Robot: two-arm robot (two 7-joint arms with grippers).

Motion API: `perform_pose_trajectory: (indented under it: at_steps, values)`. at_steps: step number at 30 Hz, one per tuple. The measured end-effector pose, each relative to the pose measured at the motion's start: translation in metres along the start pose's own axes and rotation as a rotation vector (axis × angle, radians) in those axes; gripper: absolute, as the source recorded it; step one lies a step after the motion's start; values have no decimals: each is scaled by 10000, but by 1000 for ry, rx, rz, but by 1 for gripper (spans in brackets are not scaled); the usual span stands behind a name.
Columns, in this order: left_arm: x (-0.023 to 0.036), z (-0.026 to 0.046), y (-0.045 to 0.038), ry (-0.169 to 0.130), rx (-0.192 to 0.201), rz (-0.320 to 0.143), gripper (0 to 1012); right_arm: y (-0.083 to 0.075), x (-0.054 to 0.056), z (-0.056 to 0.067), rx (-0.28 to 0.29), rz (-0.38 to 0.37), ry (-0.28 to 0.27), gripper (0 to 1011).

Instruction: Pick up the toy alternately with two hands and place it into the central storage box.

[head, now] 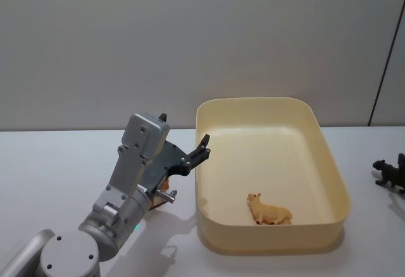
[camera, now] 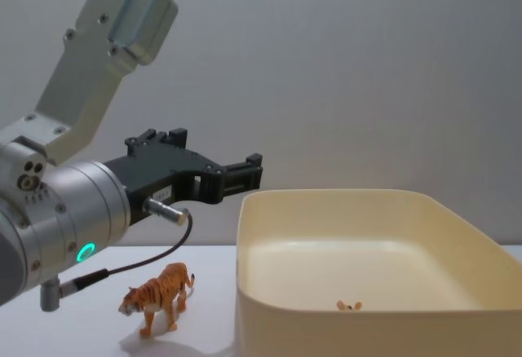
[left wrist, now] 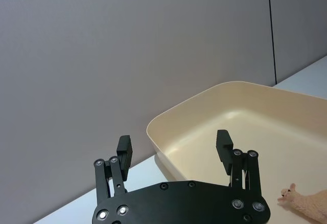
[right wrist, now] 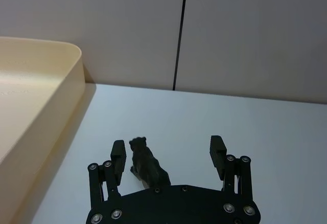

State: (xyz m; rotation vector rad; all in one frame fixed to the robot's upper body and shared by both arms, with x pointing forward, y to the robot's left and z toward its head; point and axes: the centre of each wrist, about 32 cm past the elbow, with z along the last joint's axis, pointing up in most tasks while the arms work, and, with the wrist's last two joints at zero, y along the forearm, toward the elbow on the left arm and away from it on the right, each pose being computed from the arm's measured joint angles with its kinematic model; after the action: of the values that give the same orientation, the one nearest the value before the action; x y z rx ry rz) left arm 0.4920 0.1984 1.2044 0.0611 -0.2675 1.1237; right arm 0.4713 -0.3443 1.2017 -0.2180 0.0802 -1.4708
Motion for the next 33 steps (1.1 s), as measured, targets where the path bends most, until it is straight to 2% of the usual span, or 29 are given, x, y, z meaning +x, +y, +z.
perform_pose_trajectory:
  at_steps: [11,25,33]
  values:
    - [0,0,0,0,0,0,1001,85,37,-172,-52,8,-31,1001]
    - [0,0,0,0,0,0,1001,307,-53,-319,-92,39,-50,1001]
    - [0,0,0,0,0,0,1002,380,-91,-362,-104,49,-55,1001]
